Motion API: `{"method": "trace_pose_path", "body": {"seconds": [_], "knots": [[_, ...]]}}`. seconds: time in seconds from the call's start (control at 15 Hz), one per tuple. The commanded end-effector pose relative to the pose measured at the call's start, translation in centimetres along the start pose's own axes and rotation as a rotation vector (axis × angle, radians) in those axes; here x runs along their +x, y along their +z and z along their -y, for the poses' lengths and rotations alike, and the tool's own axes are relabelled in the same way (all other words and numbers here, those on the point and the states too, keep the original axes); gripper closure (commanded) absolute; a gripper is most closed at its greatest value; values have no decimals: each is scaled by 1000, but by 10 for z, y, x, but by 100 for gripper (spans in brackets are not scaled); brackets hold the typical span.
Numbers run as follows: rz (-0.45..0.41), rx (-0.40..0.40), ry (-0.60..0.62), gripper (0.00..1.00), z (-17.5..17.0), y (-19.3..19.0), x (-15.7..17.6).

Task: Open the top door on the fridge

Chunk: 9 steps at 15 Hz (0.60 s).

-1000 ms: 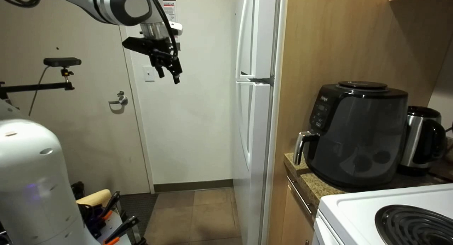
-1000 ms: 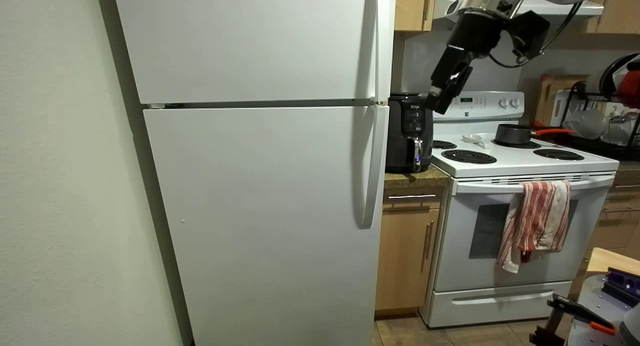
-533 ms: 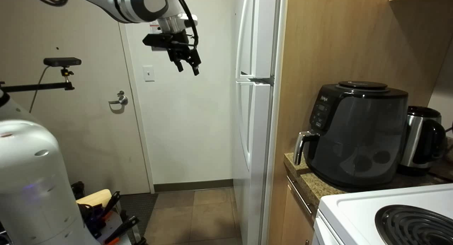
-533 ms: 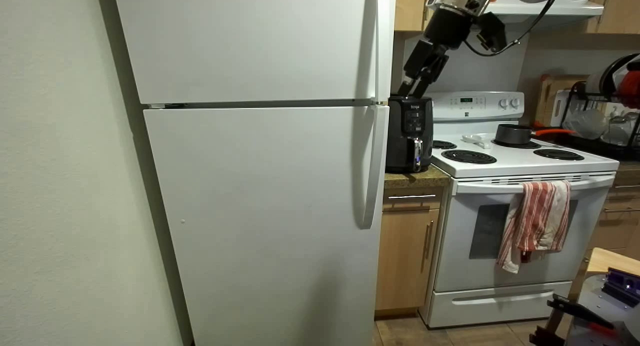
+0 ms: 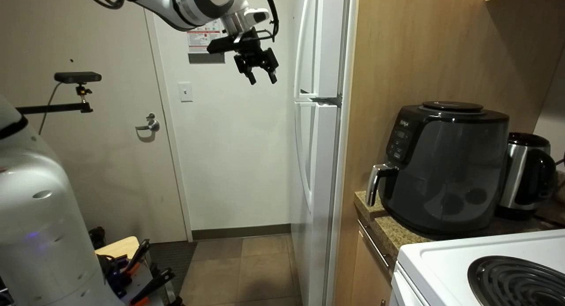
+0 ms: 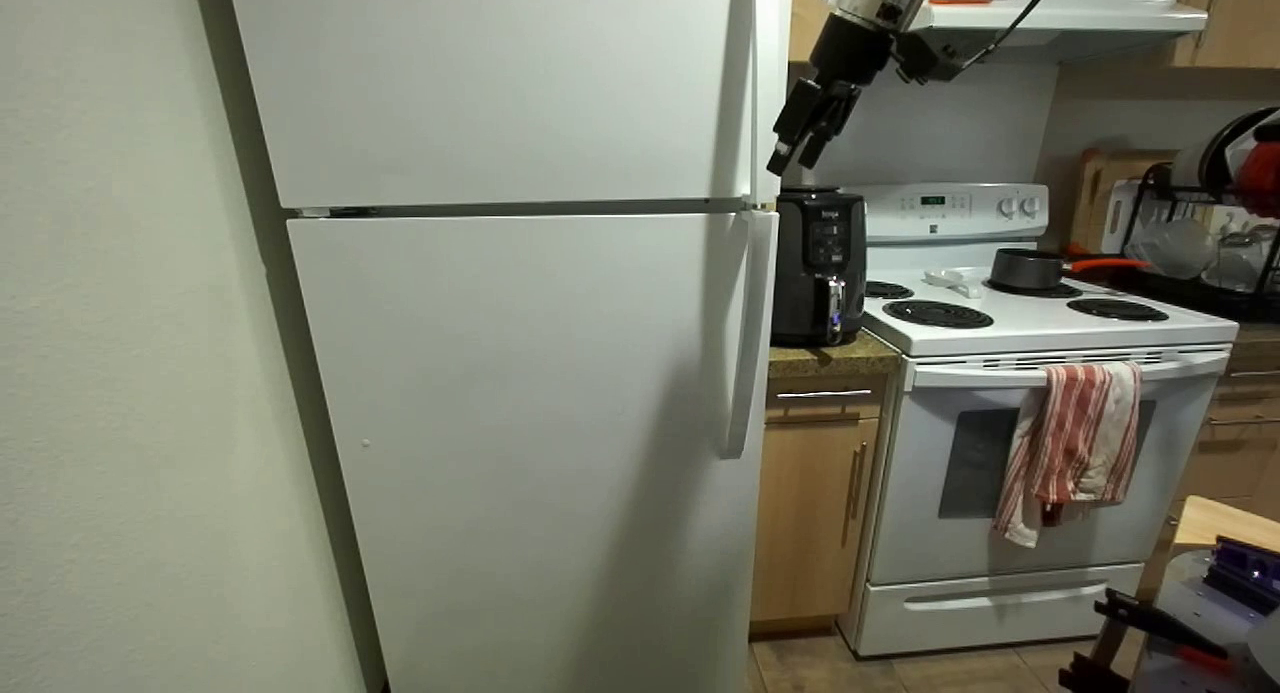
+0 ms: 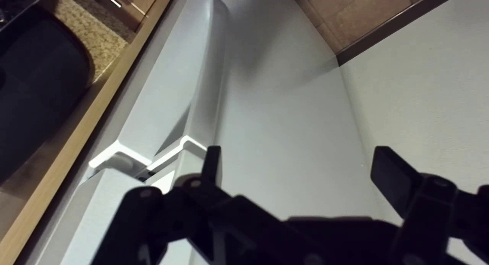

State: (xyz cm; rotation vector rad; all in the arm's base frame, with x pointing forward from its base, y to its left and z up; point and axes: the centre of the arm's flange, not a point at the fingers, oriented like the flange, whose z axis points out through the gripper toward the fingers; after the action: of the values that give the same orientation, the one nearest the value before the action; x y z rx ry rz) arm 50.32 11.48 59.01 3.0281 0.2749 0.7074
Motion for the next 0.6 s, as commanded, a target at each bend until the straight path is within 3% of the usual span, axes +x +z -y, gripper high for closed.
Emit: {"method": "trace_pose_path", "body": {"seconds": [0.0,0.53], "knots": [[-36,-74,13,0,-20,-3,19],[-75,-190,33,0,-28,-8,20]]}}
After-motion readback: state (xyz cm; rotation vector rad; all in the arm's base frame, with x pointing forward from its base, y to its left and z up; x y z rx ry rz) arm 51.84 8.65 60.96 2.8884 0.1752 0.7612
